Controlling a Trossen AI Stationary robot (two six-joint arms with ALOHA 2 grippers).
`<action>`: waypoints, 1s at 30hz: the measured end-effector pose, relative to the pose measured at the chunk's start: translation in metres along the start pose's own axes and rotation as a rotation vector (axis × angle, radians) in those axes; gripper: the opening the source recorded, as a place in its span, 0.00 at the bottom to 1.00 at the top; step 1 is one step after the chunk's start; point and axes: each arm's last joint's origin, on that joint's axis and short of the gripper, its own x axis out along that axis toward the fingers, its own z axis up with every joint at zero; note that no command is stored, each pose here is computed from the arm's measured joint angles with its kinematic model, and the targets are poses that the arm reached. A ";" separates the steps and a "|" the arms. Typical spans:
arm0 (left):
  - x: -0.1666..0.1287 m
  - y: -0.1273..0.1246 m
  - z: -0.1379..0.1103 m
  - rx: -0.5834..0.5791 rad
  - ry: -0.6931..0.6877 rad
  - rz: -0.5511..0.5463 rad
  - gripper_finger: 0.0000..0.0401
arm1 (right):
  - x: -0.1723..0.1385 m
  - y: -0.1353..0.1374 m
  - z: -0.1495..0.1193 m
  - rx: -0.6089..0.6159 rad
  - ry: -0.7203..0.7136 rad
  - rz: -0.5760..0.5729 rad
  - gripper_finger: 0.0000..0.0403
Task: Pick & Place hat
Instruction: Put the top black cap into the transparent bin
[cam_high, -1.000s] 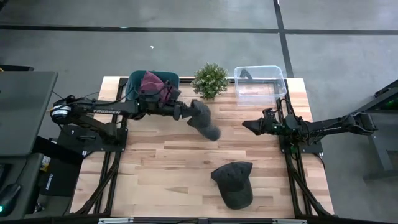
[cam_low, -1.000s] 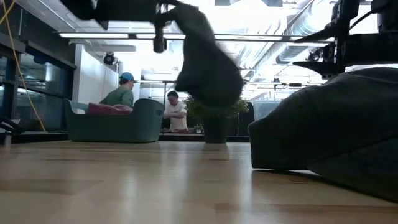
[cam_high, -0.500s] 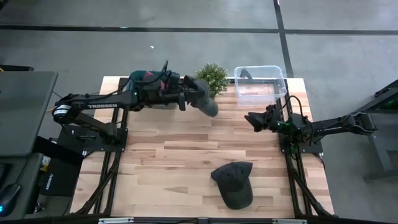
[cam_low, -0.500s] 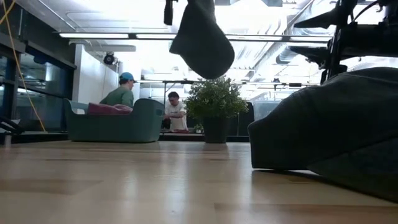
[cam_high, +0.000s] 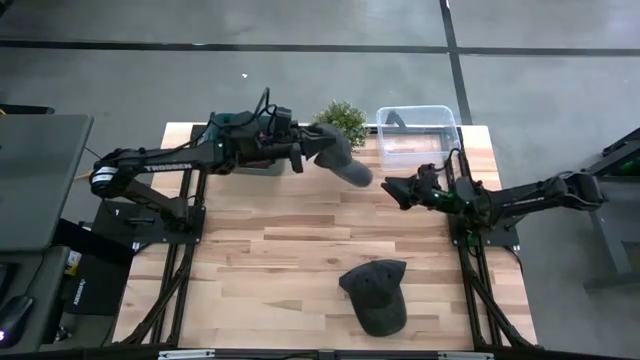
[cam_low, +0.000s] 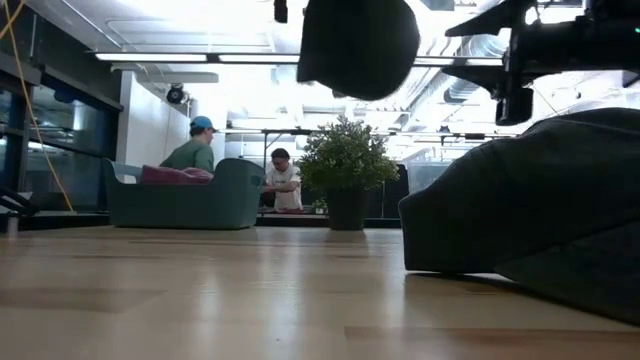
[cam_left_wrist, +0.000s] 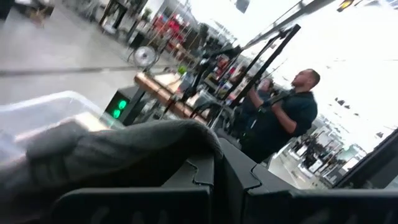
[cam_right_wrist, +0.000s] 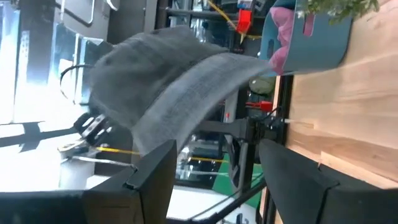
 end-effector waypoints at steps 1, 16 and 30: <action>0.002 -0.001 0.001 0.005 -0.008 -0.006 0.00 | 0.004 0.002 -0.001 0.000 -0.010 -0.001 0.56; 0.008 -0.005 0.006 0.010 -0.002 -0.028 0.00 | 0.052 0.028 -0.008 -0.011 -0.051 -0.019 0.56; 0.009 -0.011 0.000 0.008 0.038 -0.081 0.00 | 0.092 0.047 0.006 -0.040 -0.052 0.061 0.57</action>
